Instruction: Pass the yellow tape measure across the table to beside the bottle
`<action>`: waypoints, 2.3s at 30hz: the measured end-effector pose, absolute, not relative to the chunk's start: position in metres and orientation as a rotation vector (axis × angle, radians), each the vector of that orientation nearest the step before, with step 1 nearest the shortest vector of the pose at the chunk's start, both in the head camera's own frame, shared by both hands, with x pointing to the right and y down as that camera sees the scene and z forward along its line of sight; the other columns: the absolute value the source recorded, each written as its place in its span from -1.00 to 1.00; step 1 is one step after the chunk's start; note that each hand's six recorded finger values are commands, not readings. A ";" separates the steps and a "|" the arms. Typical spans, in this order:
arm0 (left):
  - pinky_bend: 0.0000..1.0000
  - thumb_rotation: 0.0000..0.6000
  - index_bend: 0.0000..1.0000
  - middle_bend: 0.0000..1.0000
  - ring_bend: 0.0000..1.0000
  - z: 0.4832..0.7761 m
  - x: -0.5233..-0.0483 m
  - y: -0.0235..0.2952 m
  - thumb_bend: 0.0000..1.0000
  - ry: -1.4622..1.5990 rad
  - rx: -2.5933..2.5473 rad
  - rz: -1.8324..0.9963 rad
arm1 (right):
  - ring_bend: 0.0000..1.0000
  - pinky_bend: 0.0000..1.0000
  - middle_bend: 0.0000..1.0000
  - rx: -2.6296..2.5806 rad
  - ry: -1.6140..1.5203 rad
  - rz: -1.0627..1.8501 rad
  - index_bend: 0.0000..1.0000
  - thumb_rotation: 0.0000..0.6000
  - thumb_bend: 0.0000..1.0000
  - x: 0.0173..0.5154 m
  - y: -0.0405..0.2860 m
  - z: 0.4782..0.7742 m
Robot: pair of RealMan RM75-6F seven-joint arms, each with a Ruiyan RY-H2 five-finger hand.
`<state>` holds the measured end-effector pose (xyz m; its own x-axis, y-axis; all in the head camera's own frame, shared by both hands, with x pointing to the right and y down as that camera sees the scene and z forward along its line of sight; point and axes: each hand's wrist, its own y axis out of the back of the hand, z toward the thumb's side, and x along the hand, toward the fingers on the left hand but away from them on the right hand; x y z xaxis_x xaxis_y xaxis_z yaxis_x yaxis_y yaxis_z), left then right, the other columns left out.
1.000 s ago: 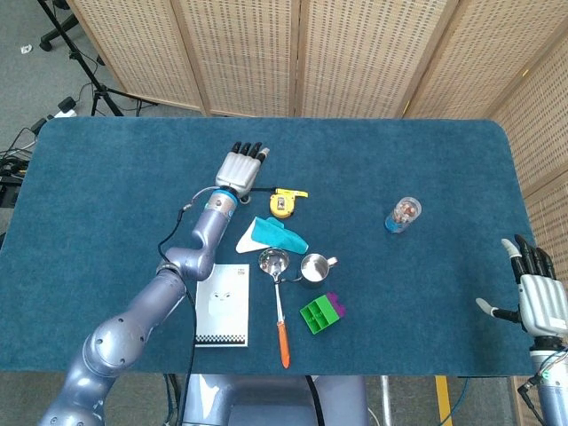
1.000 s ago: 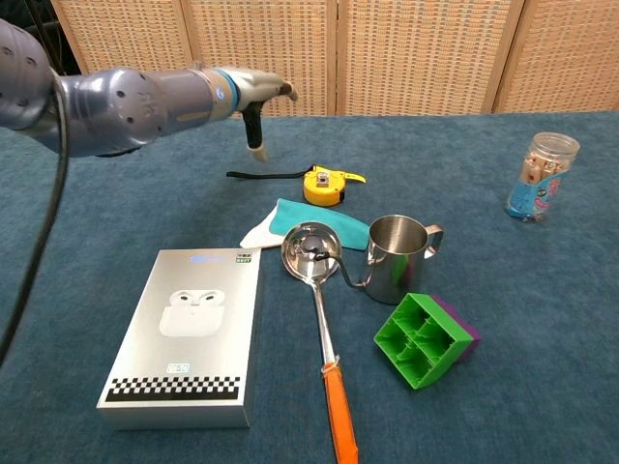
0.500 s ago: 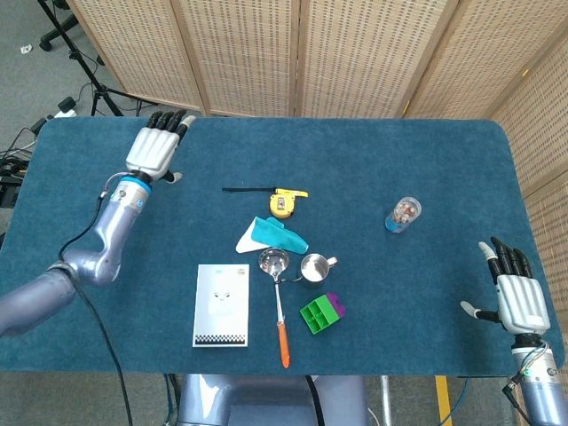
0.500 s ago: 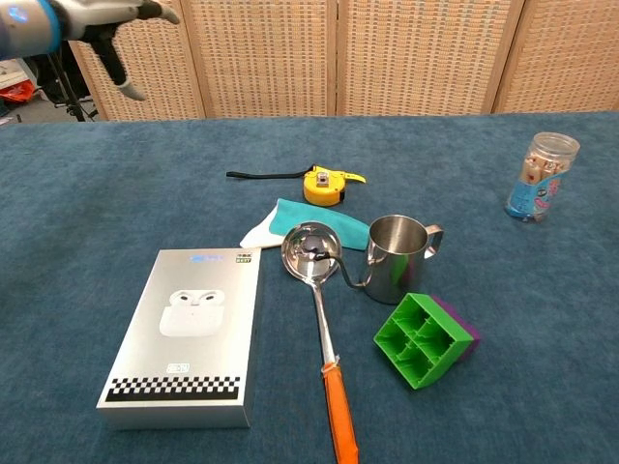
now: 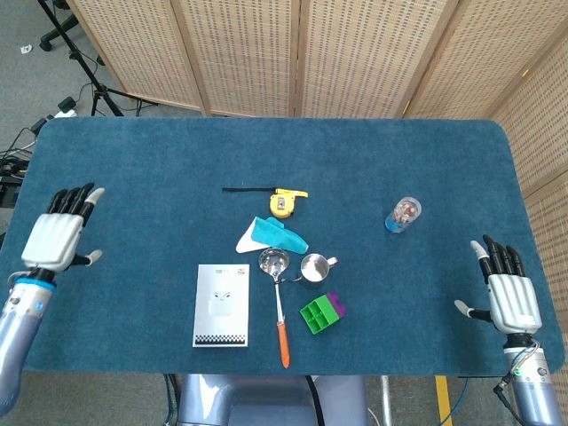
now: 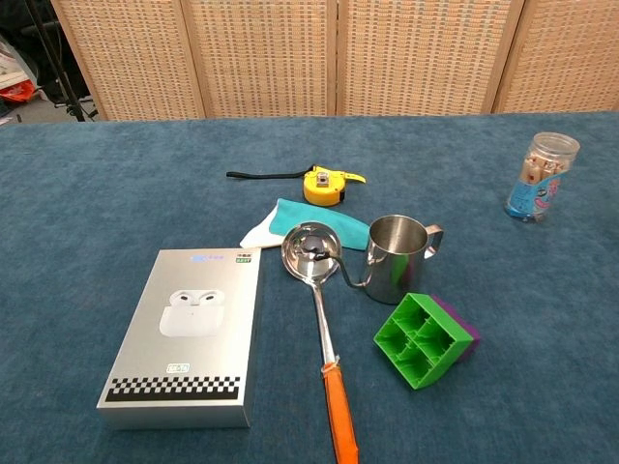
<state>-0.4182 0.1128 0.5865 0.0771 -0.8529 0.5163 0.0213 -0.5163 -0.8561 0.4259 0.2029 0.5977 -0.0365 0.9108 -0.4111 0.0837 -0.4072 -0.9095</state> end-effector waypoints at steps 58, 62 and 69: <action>-1.00 1.00 -1.00 -1.00 -1.00 0.634 -0.460 0.165 -0.61 0.940 -1.743 -1.697 | -1.00 -1.00 -1.00 -1.754 -0.554 1.426 -0.68 1.00 -0.89 0.114 -0.014 0.658; -1.00 1.00 -1.00 -1.00 -1.00 0.637 -0.462 0.165 -0.61 0.940 -1.754 -1.704 | -1.00 -1.00 -1.00 -1.763 -0.523 1.506 -0.68 1.00 -0.89 0.107 -0.016 0.677; -1.00 1.00 -1.00 -1.00 -1.00 0.642 -0.462 0.166 -0.61 0.933 -1.777 -1.717 | -1.00 -1.00 -1.00 -1.806 -0.488 1.617 -0.66 1.00 -0.79 0.090 -0.013 0.696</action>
